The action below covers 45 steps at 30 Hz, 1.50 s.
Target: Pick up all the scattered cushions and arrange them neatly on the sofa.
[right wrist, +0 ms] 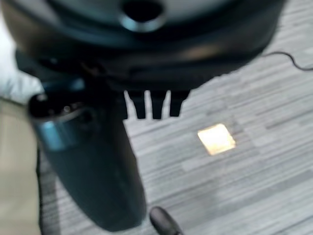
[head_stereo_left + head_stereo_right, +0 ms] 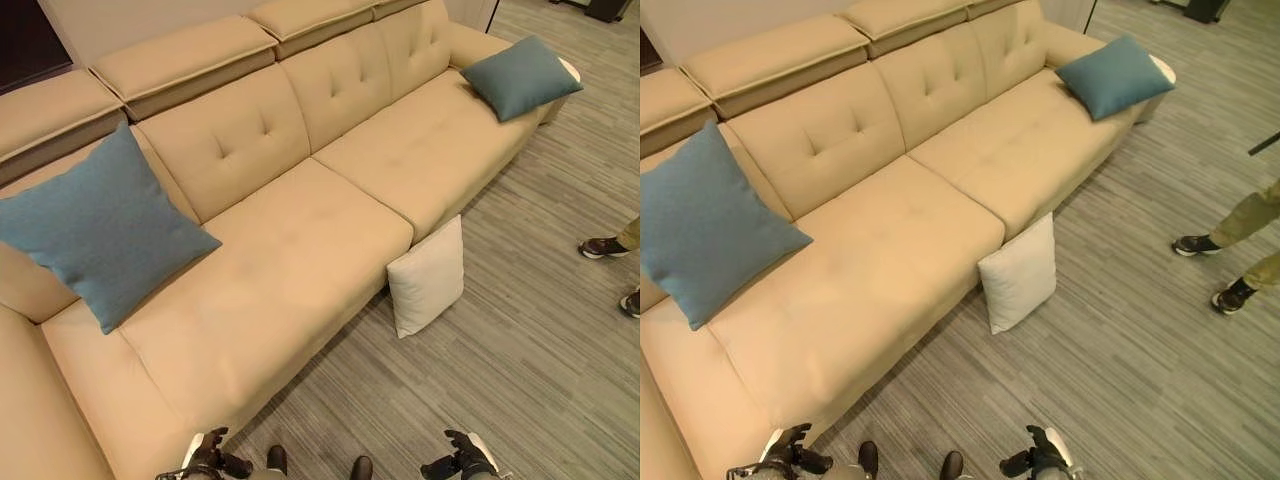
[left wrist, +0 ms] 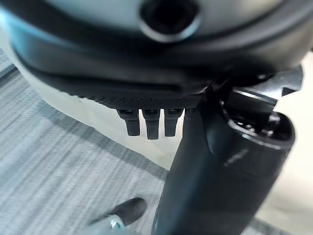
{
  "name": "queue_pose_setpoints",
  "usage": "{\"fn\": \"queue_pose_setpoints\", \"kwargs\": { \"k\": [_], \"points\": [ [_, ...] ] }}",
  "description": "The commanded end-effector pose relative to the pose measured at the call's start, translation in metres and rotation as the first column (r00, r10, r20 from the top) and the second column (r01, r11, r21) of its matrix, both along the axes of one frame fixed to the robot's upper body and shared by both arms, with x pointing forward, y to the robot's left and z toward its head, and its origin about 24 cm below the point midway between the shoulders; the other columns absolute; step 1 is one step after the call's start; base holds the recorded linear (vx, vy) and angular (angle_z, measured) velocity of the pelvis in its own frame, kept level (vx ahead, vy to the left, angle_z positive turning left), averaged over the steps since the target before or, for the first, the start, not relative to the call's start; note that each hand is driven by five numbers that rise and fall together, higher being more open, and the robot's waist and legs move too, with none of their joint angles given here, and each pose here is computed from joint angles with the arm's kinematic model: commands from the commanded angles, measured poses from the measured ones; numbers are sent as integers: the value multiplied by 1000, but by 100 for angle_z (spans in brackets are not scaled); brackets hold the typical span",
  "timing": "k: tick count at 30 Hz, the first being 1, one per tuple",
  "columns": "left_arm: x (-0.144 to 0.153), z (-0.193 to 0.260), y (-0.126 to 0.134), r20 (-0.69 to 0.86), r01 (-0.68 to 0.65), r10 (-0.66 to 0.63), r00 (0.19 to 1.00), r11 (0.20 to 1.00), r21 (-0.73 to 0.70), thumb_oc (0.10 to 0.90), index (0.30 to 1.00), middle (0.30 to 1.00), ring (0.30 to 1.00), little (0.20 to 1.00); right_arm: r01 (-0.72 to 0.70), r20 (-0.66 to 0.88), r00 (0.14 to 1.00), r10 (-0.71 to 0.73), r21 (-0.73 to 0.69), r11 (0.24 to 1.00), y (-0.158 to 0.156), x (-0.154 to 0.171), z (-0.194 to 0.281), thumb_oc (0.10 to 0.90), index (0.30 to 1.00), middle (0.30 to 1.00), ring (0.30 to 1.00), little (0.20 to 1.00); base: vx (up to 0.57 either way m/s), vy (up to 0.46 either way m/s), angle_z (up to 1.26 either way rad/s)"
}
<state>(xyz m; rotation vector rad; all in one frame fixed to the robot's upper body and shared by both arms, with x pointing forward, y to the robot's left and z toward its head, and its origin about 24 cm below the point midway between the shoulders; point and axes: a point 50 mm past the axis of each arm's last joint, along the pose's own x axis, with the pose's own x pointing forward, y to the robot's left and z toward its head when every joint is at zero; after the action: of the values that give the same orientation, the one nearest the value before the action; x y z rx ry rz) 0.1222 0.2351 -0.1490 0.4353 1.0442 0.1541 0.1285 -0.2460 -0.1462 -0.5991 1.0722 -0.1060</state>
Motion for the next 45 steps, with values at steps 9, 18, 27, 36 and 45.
{"fn": "queue_pose_setpoints", "kwargs": {
  "k": [9,18,27,36,45],
  "points": [
    [0,-2,-10,7,20,-19,1000,999,-25,800,900,900,900,900,28,20,999,-26,-91,995,-23,-2,7,800,900,900,900,900,240,-30,-13],
    [-6,0,5,-1,-20,20,1000,1000,1,800,900,900,900,900,-54,33,998,57,-83,995,-13,13,9,800,900,900,900,900,242,88,-40],
    [-4,3,14,6,-46,45,999,999,28,800,900,900,900,900,-83,86,992,92,-103,991,-12,35,18,800,900,900,900,900,240,-107,-3],
    [-15,-4,5,-36,-46,46,998,999,11,800,900,900,900,900,-89,79,992,97,-101,991,-12,29,16,800,900,900,900,900,235,-292,-3],
    [1,-2,-11,13,-11,11,1000,999,-32,800,900,900,900,900,-21,89,995,33,-133,991,-26,24,19,800,900,900,900,900,121,-230,-5]
  ]
}}
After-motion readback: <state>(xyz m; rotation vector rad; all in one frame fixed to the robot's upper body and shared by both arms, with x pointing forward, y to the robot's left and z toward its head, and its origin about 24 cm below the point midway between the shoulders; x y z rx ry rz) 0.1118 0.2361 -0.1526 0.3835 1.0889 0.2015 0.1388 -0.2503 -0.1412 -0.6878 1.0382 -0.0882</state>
